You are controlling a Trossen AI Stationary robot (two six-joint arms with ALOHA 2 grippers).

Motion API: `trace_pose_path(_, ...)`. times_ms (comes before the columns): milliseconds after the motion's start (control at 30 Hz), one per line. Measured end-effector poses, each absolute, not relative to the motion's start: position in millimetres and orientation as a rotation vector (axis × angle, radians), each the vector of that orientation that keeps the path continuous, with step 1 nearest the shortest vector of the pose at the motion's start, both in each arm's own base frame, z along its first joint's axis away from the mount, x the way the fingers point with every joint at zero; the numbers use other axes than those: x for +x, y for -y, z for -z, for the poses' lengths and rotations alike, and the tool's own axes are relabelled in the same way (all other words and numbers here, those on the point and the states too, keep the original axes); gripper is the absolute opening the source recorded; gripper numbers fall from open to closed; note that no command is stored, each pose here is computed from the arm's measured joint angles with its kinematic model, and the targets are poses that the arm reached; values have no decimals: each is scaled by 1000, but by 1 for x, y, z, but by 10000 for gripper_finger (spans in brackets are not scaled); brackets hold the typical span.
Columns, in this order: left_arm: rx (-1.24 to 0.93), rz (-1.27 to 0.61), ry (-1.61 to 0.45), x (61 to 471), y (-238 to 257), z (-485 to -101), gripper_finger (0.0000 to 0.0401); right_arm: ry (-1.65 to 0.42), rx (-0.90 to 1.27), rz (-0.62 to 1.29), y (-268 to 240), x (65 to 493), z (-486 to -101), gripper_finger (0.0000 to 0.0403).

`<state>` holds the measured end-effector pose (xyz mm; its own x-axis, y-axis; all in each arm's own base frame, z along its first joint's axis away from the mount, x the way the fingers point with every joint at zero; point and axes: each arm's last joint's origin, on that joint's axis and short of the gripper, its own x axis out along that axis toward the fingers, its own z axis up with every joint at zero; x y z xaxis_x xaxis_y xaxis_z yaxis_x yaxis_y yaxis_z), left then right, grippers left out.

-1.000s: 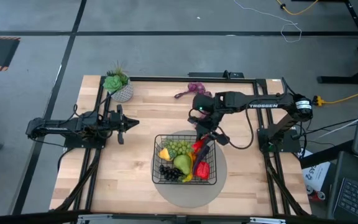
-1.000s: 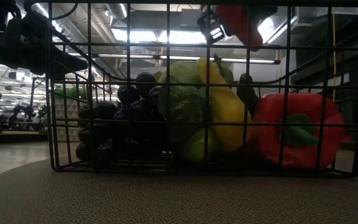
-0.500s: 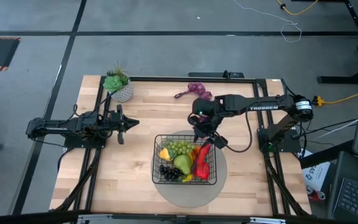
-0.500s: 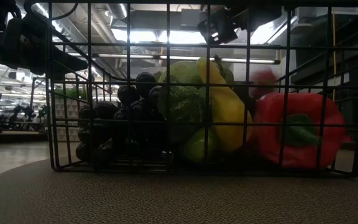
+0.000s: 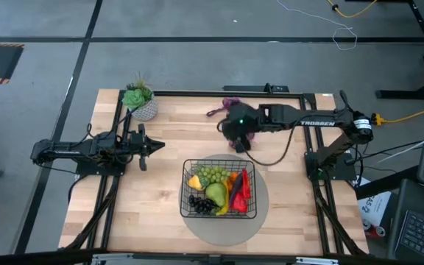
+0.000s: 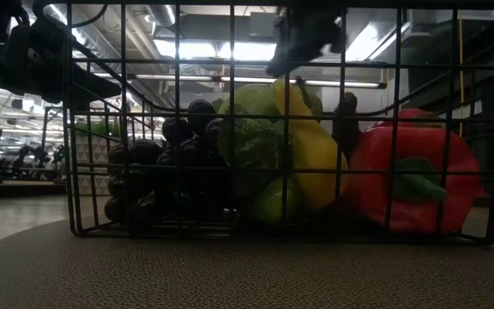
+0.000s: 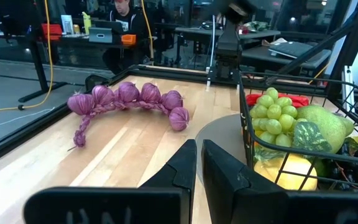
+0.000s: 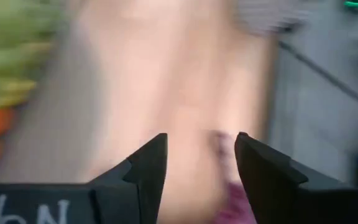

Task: Build produce basket
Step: Put the purple garlic into the wire basket

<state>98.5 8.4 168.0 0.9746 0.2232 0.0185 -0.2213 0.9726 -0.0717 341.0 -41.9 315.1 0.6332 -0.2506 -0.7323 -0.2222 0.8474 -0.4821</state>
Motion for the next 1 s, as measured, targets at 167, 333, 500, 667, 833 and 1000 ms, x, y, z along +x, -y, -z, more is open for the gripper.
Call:
trace_pose_path(167, -69, -225, 26, 99, -8, -168, 19, -880, -621, 343, 76, 341, -327, 181)
trace_pose_path(333, -69, -226, 26, 99, -8, -168, 19, -863, -422, 476, 121, 333, -325, 181)
trace_pose_path(500, -69, -226, 26, 99, -8, -168, 19, -833, -181, 465, 165, 324, -312, 181)
trace_pose_path(667, -69, -226, 27, 99, -8, -168, 19, -797, -57, 421, 193, 335, -286, 181)
trace_pose_path(833, -69, -227, 27, 99, -8, -168, 19, -858, -44, 409, 208, 356, -241, 181)
trace_pose_path(1000, -69, -227, 27, 99, -8, -168, 19, -927, -97, 340, 206, 378, -195, 181)
